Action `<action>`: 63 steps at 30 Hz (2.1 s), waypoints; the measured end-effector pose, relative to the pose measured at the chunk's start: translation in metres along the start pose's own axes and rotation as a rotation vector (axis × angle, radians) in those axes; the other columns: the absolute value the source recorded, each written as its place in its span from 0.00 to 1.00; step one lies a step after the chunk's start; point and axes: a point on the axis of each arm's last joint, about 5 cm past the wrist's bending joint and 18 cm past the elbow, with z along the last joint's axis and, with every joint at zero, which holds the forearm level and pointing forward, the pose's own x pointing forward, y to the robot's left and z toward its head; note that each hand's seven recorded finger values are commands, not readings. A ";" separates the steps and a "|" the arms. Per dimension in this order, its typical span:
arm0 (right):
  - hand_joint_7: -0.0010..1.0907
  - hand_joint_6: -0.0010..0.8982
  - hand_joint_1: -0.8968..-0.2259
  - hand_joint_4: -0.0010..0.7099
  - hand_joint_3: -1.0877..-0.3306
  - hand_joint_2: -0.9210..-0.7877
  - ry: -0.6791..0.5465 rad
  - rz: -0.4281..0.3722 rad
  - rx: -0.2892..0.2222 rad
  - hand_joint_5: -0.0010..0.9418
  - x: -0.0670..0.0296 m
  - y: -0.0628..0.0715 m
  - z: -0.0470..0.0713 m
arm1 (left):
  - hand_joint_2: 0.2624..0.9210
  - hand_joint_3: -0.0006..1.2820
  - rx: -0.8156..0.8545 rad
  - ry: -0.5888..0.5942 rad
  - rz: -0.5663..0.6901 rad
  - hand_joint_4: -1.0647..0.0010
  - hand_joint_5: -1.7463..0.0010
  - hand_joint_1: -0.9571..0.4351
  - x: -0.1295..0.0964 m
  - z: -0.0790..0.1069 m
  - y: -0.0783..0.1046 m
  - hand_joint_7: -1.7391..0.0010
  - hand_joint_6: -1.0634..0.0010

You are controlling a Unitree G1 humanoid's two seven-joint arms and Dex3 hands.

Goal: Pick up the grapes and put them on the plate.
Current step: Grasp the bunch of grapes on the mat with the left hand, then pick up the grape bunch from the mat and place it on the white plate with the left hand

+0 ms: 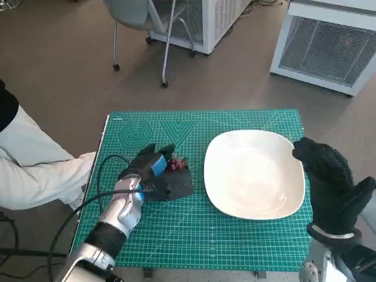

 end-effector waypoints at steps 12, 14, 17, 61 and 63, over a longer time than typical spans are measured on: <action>0.80 0.26 0.71 0.63 0.66 0.00 -0.001 0.000 0.001 0.49 0.0003 0.000 0.000 | 1.00 0.18 0.015 -0.081 0.123 0.60 0.09 0.70 -0.001 -0.002 -0.014 0.39 0.46; 0.80 0.26 0.71 0.63 0.66 0.00 -0.001 0.000 0.002 0.49 0.0004 0.000 0.000 | 1.00 0.16 0.012 -0.080 0.118 0.57 0.10 0.69 -0.001 -0.001 -0.014 0.41 0.44; 0.80 0.26 0.71 0.63 0.66 0.00 0.000 -0.002 0.006 0.49 0.0004 0.000 0.000 | 1.00 0.14 0.010 -0.080 0.112 0.54 0.12 0.69 -0.001 -0.001 -0.013 0.42 0.41; 0.79 0.27 0.71 0.63 0.67 0.00 -0.003 0.003 0.010 0.49 0.0022 -0.001 0.000 | 1.00 0.12 -0.025 -0.073 0.133 0.53 0.11 0.69 -0.004 -0.005 0.002 0.47 0.37; 0.79 0.27 0.71 0.63 0.67 0.00 -0.004 0.004 0.010 0.49 0.0025 -0.001 0.001 | 1.00 0.12 -0.026 -0.081 0.147 0.53 0.11 0.69 -0.006 -0.004 0.006 0.47 0.37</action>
